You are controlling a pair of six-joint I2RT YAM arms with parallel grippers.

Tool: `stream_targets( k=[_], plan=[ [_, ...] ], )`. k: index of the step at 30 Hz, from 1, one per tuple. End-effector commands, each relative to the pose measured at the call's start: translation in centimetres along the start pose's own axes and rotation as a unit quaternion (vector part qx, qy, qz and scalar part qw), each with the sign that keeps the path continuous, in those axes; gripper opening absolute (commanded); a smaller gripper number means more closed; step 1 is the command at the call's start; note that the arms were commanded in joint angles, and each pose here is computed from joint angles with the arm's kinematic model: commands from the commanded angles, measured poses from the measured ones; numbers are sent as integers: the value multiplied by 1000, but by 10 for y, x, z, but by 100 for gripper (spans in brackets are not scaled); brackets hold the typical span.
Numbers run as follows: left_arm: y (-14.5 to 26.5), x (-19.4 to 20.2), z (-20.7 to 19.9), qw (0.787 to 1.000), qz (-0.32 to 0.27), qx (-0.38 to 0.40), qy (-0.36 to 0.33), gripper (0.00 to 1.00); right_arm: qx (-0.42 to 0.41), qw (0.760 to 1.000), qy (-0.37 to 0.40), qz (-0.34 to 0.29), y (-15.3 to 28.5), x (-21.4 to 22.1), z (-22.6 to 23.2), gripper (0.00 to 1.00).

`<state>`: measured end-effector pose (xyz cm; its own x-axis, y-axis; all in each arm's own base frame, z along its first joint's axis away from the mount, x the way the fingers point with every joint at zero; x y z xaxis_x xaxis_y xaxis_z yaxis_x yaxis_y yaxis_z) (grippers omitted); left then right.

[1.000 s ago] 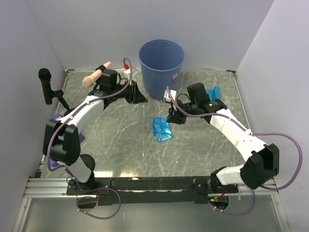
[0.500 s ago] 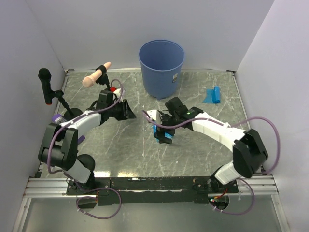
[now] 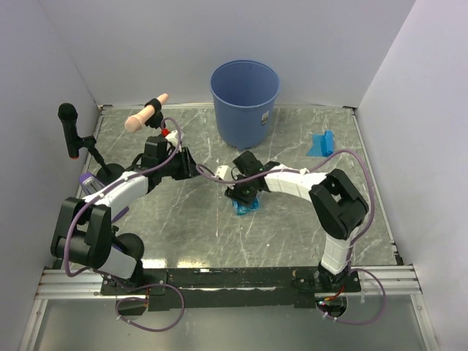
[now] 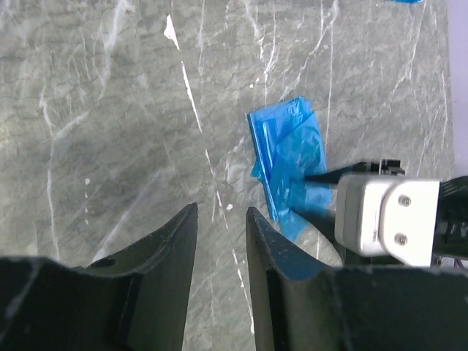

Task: Put the trash bags into the trash bin

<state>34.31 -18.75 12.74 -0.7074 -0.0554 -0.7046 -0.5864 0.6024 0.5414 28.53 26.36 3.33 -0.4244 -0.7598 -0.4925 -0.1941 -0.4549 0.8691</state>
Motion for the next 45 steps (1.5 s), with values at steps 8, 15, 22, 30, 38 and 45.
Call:
stream_targets(
  k=[8, 15, 22, 30, 38, 45],
  plan=[
    [-3, -25, -27, 995, -18, 87, -43, 40, 11, 997, 21, -75, 53, -58, -25, 0],
    [50, -77, -107, 929, -116, 273, -220, 62, -51, 975, -4, -216, 186, -136, -20, 0],
    [60, -141, -134, 919, -144, 280, -238, 70, -13, 951, -27, -307, 255, -195, -30, 0],
    [40, -197, -132, 928, -184, 175, -273, 68, 6, 934, -3, -358, 293, -222, -31, 0],
    [63, -164, -172, 857, -136, 352, -351, 1, 32, 933, 1, -358, 303, -208, -50, 0],
    [79, -171, -180, 836, -118, 417, -335, 1, 114, 932, 22, -344, 305, -200, -99, 0]
  ],
)
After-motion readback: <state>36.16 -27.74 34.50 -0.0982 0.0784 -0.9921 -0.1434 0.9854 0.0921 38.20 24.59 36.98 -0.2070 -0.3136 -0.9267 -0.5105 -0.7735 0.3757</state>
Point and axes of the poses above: each gripper's point midway between its finger pads, its own y axis back along the fingers, its own z axis along the line the jaws close on, x = y × z, the point moved 1 cm from there along y, back along the fingers, and after that the axes turned 11 degrees about -y, right-handed, at the moved point
